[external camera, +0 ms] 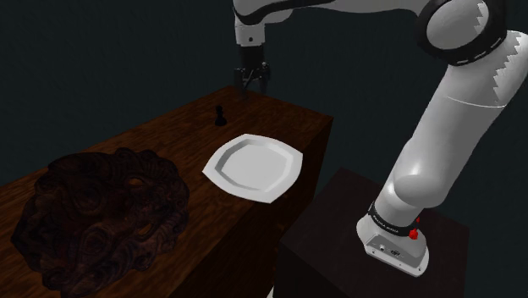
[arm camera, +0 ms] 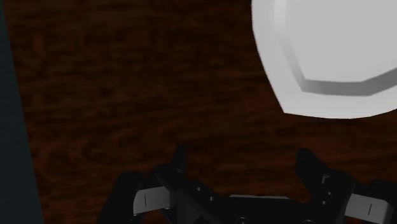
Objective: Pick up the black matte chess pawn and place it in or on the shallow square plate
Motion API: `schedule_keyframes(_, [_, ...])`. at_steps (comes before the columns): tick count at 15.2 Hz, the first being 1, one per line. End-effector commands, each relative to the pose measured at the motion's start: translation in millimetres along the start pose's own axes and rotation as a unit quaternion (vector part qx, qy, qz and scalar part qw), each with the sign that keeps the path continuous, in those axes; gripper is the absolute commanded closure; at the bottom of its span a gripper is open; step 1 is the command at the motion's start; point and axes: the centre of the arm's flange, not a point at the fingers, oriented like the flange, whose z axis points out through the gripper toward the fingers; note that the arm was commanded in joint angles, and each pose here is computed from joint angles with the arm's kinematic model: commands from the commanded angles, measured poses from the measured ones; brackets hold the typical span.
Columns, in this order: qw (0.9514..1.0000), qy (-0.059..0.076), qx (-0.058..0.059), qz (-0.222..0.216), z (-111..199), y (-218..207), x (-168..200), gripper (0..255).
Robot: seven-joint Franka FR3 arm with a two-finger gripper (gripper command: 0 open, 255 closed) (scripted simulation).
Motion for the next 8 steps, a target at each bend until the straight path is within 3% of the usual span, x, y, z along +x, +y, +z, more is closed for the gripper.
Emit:
schedule_keyframes(1, [1.0000, -0.004, 0.001, -0.003, 5, -12, 26, 0])
schedule_keyframes(8, [0.9997, -0.016, 0.006, -0.014, 17, -46, 115, 0])
